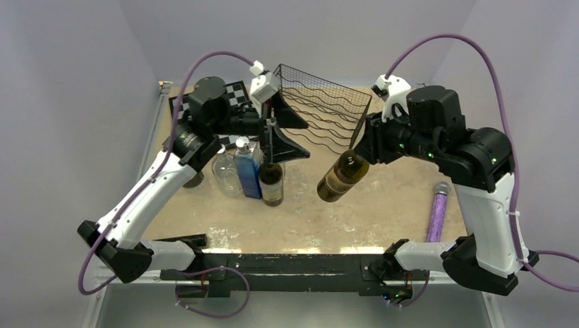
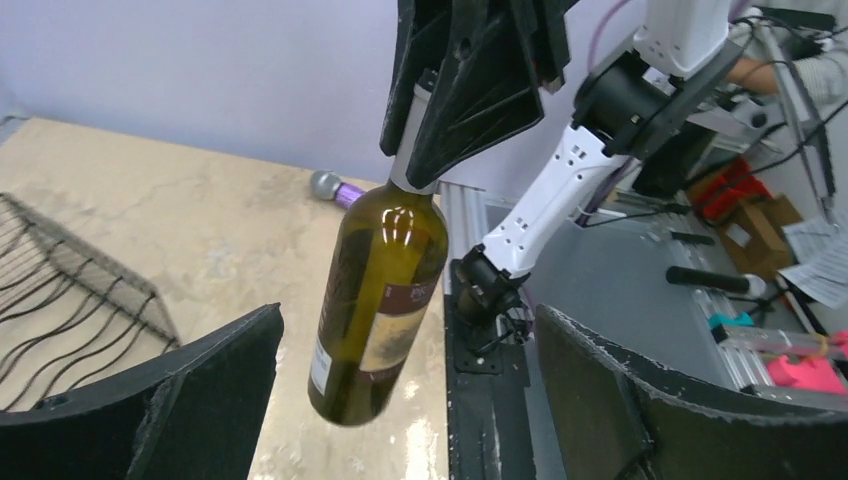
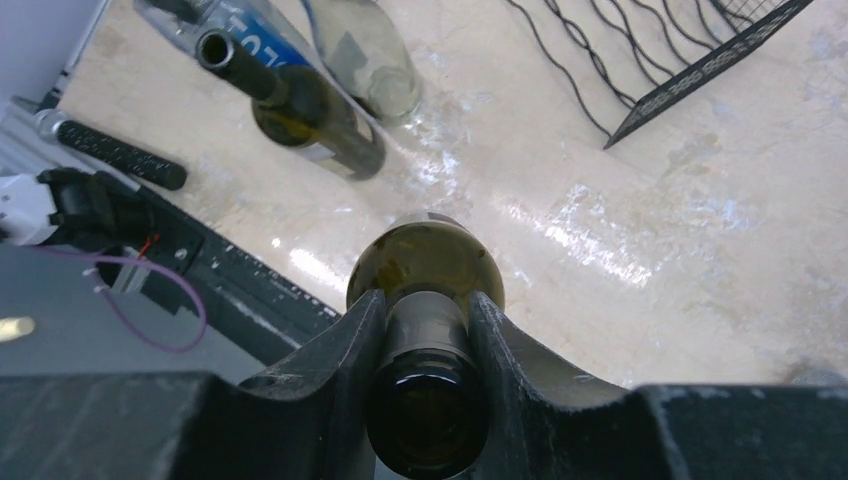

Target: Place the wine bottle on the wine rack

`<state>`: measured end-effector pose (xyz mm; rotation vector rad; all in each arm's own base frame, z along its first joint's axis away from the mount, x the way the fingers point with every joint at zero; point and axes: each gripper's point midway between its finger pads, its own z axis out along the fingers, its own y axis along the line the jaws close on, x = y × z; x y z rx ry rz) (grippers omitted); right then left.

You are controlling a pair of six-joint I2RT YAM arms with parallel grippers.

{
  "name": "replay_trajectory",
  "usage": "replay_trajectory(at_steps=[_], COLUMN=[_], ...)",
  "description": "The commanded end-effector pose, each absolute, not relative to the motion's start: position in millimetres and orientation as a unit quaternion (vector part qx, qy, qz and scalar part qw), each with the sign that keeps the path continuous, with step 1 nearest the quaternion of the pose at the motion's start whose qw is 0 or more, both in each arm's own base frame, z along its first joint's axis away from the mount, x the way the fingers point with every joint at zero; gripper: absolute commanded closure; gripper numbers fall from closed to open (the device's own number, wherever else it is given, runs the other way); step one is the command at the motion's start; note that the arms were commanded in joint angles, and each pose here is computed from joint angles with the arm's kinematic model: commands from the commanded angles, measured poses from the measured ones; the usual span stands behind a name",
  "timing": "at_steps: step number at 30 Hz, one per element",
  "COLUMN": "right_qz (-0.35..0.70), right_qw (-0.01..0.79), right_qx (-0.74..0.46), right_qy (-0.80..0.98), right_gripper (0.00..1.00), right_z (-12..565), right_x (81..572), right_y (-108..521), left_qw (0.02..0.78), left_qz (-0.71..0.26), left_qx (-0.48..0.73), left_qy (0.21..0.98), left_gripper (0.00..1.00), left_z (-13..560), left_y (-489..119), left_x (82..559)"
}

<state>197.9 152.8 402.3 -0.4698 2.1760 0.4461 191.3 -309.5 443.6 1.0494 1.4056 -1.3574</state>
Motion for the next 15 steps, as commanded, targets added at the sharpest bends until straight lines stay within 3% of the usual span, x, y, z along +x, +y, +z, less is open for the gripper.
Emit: replay_trajectory(at_steps=[1, 7, 15], right_qz=[0.238, 0.25, 0.298], right_qw=[0.423, 0.414, 0.453], right_qx=[-0.175, -0.154, -0.154], right_qy=[0.857, 0.862, 0.826], right_gripper=[1.0, 1.0, 1.0], right_z=[430, 437, 470], right_x=[167, 147, 141], right_y=[151, 140, 147], left_qw=[0.408, 0.37, 0.315], left_qz=[-0.594, -0.62, -0.668], left_qx=[0.464, 0.487, 0.517], left_qy=[0.515, 0.491, 0.433], left_gripper=[0.01, 0.01, 0.01], left_z=[430, 401, 399], left_y=[-353, -394, -396], left_x=[174, 153, 117])
